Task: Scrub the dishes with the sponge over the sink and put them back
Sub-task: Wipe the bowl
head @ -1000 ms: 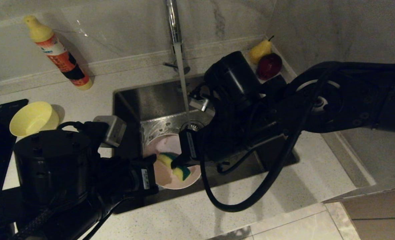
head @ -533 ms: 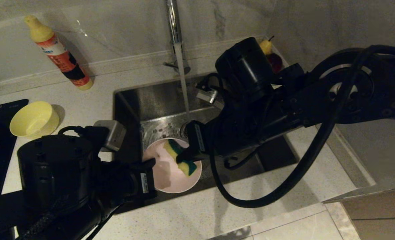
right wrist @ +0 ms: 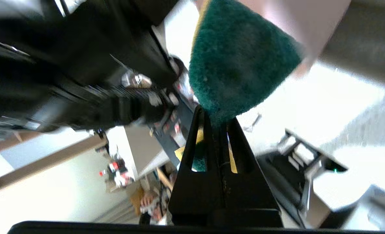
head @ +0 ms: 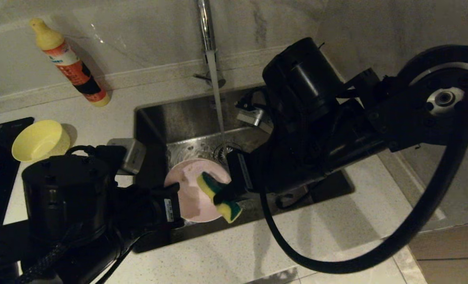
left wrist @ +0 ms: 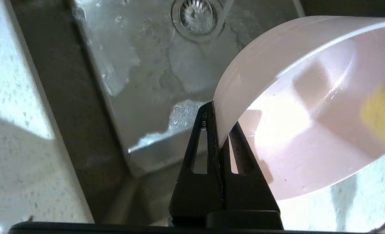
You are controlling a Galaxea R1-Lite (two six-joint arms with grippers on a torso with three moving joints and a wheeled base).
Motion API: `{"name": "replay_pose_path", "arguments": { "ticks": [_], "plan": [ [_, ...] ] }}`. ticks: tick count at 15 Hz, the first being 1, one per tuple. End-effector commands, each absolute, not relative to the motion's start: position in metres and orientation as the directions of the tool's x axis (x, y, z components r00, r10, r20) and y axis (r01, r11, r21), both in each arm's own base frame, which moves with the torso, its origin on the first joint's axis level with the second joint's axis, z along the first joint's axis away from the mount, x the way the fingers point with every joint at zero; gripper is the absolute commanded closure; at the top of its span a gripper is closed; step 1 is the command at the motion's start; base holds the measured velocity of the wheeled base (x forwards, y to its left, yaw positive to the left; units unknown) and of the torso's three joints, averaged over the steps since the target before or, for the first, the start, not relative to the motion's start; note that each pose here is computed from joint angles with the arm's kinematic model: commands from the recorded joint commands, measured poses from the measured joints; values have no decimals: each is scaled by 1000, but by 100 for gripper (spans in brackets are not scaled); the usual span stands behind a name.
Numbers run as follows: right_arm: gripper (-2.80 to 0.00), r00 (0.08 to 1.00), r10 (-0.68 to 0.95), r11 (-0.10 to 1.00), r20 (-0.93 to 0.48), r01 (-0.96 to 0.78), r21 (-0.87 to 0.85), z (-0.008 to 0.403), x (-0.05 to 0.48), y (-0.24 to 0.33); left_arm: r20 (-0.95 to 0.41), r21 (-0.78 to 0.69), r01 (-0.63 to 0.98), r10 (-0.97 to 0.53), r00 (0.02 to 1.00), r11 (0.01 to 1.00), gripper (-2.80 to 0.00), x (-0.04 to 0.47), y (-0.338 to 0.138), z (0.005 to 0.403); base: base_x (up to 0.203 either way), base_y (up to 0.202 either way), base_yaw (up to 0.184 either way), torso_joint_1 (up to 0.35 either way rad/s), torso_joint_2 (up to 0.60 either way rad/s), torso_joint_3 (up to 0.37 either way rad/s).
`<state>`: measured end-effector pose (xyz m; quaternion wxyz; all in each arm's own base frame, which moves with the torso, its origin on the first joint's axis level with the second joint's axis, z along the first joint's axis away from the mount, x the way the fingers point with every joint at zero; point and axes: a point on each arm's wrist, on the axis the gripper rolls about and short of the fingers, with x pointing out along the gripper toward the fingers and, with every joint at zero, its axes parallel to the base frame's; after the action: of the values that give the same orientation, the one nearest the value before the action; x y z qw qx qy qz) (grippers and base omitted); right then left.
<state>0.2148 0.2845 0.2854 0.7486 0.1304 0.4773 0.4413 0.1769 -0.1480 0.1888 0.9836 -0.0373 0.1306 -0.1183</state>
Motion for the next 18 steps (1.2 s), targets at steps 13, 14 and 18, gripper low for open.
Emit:
{"name": "replay_pose_path", "arguments": {
  "ticks": [13,14,18],
  "plan": [
    [0,117,769,581,-629,-537,611,253,230,320,-203,-134,224,-248,947,965,0,175,-147,201,0,0,0,0,0,0],
    [0,116,775,572,-621,-546,612,254,228,323,-205,-130,224,-248,947,966,0,175,-146,201,0,0,0,0,0,0],
    [0,142,817,526,-559,-583,620,273,222,318,-211,-126,224,-247,946,966,0,172,-144,199,0,0,0,0,0,0]
  ]
}}
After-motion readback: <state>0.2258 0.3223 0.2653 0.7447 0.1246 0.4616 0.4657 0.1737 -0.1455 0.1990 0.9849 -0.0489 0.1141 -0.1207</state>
